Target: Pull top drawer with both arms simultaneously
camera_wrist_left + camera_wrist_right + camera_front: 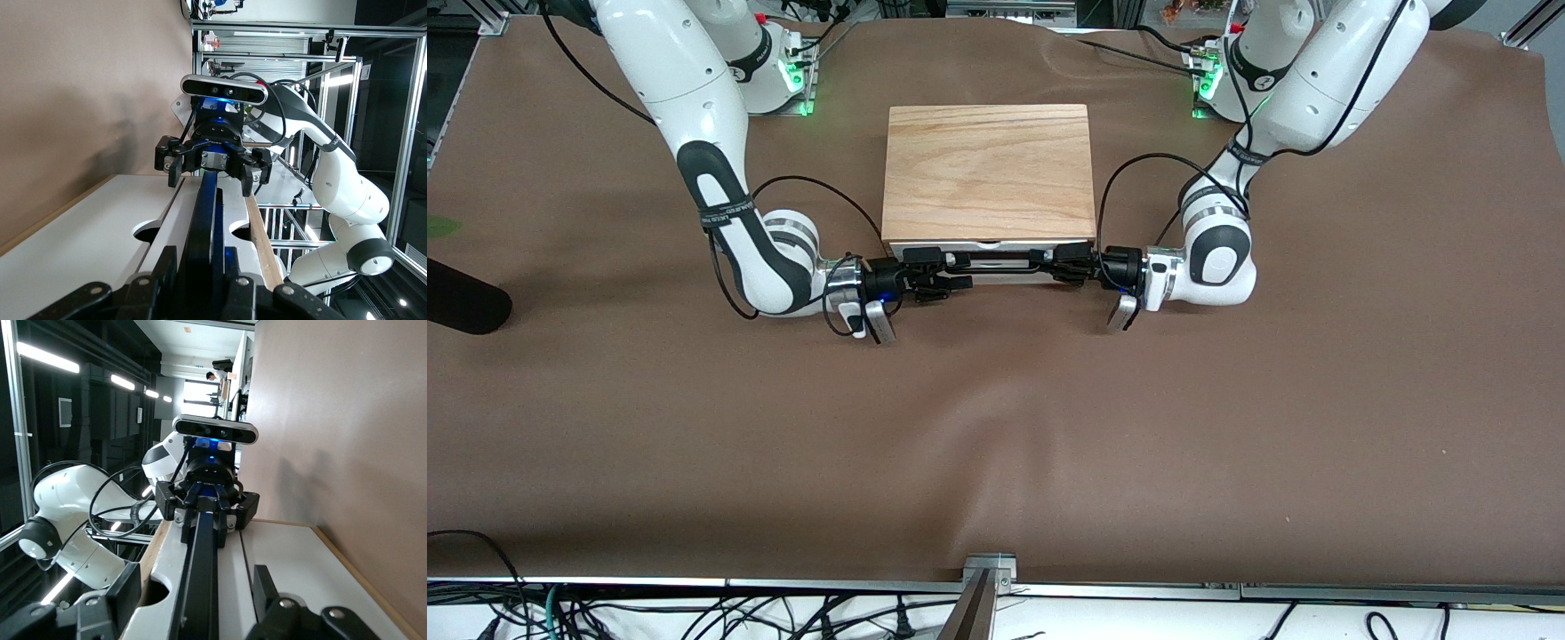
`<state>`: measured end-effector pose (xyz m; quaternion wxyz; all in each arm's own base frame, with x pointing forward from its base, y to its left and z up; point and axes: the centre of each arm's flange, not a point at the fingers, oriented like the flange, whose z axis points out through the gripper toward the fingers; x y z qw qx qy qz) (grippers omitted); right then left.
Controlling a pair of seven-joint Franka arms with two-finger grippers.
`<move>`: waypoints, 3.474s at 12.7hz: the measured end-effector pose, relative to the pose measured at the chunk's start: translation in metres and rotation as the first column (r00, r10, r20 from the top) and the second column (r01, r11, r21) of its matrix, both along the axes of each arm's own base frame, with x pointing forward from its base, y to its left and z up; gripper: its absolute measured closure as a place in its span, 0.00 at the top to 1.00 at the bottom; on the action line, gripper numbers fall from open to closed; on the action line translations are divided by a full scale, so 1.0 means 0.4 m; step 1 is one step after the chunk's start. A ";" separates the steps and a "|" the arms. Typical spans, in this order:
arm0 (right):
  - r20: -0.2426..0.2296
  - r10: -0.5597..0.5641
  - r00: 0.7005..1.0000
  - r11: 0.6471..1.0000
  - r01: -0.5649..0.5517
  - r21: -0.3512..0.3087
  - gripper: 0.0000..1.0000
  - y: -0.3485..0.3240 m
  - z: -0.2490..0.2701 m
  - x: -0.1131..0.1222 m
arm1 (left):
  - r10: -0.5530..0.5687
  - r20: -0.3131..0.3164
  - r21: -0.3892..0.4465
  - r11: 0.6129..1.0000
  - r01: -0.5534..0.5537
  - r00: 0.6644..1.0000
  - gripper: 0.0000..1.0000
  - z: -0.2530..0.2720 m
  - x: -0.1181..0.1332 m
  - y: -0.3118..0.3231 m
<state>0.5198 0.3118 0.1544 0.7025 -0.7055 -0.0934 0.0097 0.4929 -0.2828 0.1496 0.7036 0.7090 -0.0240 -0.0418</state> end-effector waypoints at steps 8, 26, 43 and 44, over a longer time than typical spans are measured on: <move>-0.008 -0.006 1.000 1.000 0.006 0.006 0.52 -0.037 -0.015 -0.004 | 0.000 0.001 0.001 1.000 0.000 1.000 0.33 0.000 0.000 0.000; -0.020 0.003 1.000 1.000 -0.003 0.006 0.36 -0.037 -0.030 -0.027 | 0.003 -0.009 0.005 1.000 -0.003 1.000 0.33 0.002 0.003 0.000; -0.012 -0.028 1.000 0.999 0.028 -0.027 0.08 -0.022 0.007 0.055 | 0.052 -0.040 0.025 0.998 -0.051 0.998 0.33 0.018 0.079 0.010; -0.016 -0.032 0.999 0.999 0.031 -0.029 0.08 -0.018 0.009 0.070 | 0.061 -0.050 0.030 0.998 -0.059 0.997 0.32 0.018 0.091 0.014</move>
